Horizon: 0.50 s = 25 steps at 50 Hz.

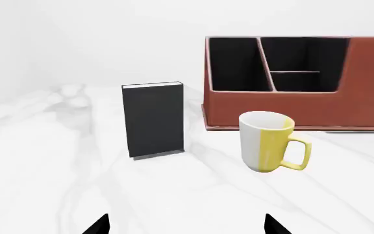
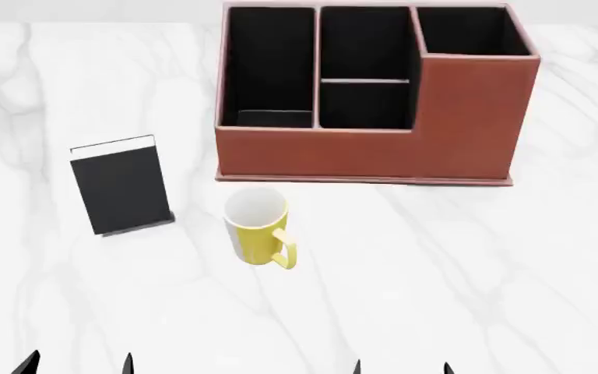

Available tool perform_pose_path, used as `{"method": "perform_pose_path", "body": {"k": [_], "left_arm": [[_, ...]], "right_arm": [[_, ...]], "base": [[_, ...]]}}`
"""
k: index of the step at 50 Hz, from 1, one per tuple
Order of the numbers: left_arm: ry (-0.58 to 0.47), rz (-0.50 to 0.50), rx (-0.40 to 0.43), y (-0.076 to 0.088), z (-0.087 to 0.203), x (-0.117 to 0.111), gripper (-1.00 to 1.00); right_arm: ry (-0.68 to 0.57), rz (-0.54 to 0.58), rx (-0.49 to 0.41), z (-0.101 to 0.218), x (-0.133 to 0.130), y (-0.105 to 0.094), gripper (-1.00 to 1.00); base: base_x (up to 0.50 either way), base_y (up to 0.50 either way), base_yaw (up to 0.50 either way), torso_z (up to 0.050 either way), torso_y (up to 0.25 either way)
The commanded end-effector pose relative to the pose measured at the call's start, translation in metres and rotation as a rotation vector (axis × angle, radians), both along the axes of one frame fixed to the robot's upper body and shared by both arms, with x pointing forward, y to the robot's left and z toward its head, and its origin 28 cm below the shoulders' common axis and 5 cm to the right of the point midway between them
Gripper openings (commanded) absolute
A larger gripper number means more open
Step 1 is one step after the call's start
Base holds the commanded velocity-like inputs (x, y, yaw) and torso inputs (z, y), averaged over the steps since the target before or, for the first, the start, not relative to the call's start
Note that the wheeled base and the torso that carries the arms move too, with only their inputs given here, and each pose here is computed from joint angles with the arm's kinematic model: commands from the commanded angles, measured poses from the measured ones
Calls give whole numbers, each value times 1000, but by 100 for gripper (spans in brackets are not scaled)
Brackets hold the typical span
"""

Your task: Pick up the yellow and white mug and place it to the right of the caddy.

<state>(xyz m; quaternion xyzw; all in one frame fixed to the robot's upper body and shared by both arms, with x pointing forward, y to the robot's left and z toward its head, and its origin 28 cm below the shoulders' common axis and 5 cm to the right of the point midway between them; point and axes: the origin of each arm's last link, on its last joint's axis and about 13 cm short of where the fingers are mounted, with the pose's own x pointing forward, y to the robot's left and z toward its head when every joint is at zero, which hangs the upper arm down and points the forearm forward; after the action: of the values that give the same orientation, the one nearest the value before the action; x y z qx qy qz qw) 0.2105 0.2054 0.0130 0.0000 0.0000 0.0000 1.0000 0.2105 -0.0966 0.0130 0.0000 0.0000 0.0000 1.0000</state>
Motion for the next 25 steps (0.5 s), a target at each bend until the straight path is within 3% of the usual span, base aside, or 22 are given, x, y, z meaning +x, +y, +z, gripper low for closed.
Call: {"method": "perform_pose_path", "body": {"k": [1, 13, 14, 15, 17, 18, 21, 25], "left_arm": [[0, 1, 1, 0, 0, 0, 100], [1, -3, -1, 0, 0, 0, 100], [4, -2, 11, -1, 0, 0, 100], [-8, -3, 74, -3, 0, 0, 100], [-18, -10, 32, -2, 3, -2, 100], [-24, -15, 3, -1, 5, -3, 100], [-36, 15, 64, 1, 8, -3, 100], [-34, 34, 79, 1, 16, -3, 100]], "right_arm": [[-3, 7, -1, 0, -1, 1, 100], [-4, 10, -3, 0, -3, 1, 100], [-6, 11, -2, 0, -3, 1, 100], [-15, 9, 14, 2, -3, 0, 100], [-19, -4, 34, 4, -2, -1, 100], [-30, -3, 31, 5, -3, -1, 100], [-79, 13, 46, 17, -7, 1, 100], [-149, 12, 97, 42, -11, 1, 100]], "base": [[0, 0, 0, 0, 0], [0, 0, 0, 0, 0], [0, 0, 0, 0, 0], [0, 0, 0, 0, 0], [0, 0, 0, 0, 0], [0, 0, 0, 0, 0], [0, 0, 0, 0, 0], [0, 0, 0, 0, 0]]}}
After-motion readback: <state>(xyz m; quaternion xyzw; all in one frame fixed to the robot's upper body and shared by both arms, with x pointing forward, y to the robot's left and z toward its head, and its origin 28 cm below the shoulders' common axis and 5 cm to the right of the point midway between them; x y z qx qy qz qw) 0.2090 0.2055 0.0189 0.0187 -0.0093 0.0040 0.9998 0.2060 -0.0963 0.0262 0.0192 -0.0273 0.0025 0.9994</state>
